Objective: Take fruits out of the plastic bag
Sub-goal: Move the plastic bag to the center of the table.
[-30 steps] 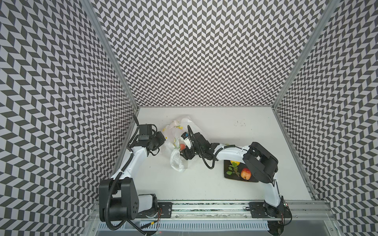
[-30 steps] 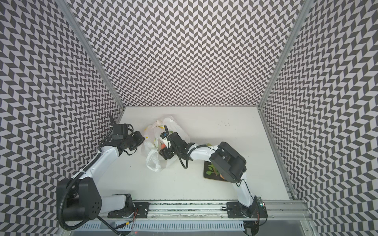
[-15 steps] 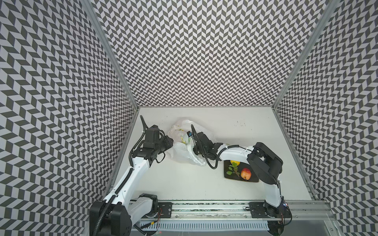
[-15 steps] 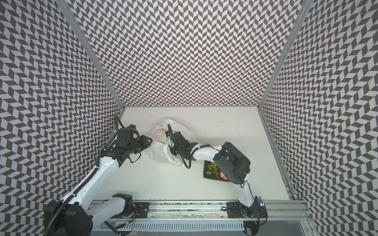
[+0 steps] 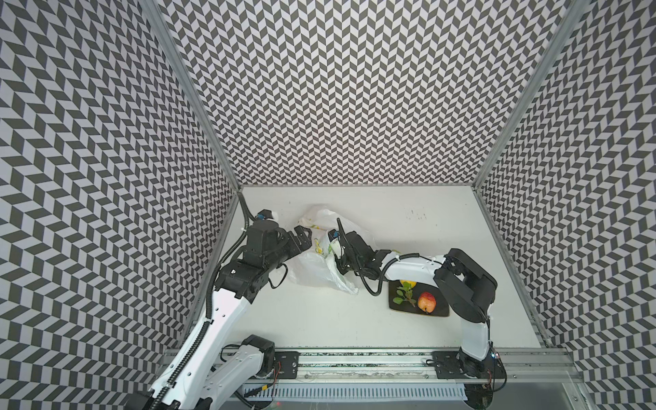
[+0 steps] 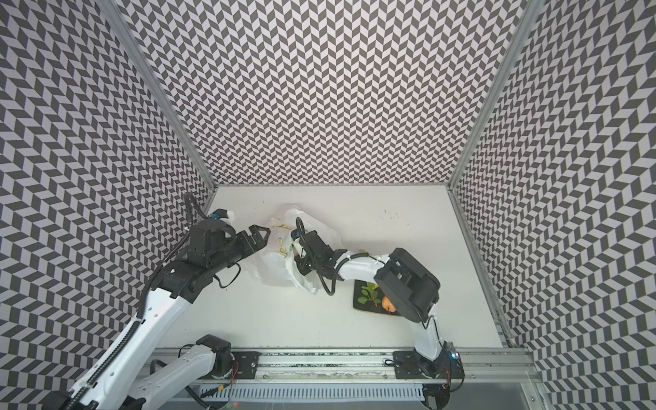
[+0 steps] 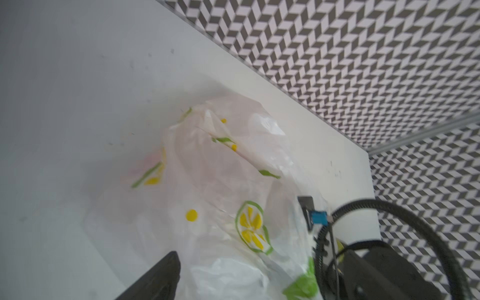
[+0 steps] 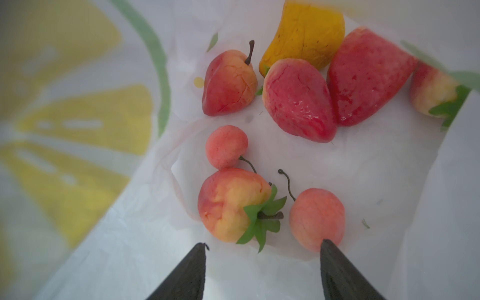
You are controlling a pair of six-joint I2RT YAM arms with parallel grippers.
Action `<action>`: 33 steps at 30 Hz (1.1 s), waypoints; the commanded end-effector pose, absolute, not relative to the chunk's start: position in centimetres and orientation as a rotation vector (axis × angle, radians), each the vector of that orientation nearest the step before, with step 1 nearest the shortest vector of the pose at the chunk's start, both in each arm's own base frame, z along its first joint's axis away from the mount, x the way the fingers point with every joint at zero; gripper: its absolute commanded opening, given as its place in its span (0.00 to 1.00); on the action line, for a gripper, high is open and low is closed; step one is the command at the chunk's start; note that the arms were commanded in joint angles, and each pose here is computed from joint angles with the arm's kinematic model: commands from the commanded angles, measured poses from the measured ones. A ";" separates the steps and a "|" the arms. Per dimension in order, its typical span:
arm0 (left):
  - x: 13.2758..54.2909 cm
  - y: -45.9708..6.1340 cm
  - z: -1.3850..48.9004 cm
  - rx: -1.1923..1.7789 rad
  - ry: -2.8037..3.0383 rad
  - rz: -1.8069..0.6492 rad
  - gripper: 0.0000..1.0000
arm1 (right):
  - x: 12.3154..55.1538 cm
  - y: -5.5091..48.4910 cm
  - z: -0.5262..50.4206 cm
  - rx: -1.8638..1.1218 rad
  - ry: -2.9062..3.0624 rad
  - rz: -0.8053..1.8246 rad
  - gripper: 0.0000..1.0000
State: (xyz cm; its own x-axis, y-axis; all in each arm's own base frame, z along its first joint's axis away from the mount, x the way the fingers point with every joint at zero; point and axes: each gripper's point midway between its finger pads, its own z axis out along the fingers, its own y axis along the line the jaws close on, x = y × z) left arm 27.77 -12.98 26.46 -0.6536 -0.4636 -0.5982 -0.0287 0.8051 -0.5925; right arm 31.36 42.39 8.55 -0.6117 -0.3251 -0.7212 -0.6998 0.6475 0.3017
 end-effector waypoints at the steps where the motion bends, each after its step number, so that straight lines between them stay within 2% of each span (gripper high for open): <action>1: 25.7 -15.2 26.1 -0.392 2.265 -0.734 0.98 | 32.0 42.9 11.5 -0.758 2.150 0.818 0.68; 5: 24.3 -18.6 25.8 -0.312 2.324 -0.753 0.98 | 32.1 42.9 11.0 -0.760 2.168 0.813 0.67; 9: 23.6 -18.5 23.9 -0.332 2.395 -0.683 0.96 | 32.0 42.9 10.8 -0.746 2.174 0.828 0.67; 15: 22.5 -18.8 21.8 -0.333 2.436 -0.716 0.83 | 31.8 42.9 10.6 -0.714 2.191 0.870 0.67; 23: 22.9 -19.8 20.6 -0.295 2.427 -0.764 0.81 | 31.8 43.1 10.3 -0.699 2.197 0.887 0.67; 26: 23.6 -20.0 20.3 -0.296 2.415 -0.754 0.67 | 31.7 43.2 9.9 -0.691 2.209 0.898 0.66; 31: 23.5 -18.2 19.5 -0.330 2.431 -0.667 0.25 | 31.9 42.7 8.7 -0.652 2.244 0.877 0.66; 33: 22.7 -17.0 19.2 -0.344 2.438 -0.624 0.12 | 32.1 42.4 8.2 -0.629 2.262 0.850 0.65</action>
State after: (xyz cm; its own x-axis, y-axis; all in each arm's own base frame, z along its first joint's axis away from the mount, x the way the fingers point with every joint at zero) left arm 23.23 -18.99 19.51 -0.8108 -0.3648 -0.4577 -0.0651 0.8333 -0.5489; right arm 31.58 42.66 9.33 -0.6710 -0.2338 -0.7037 -0.6458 0.6505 0.3996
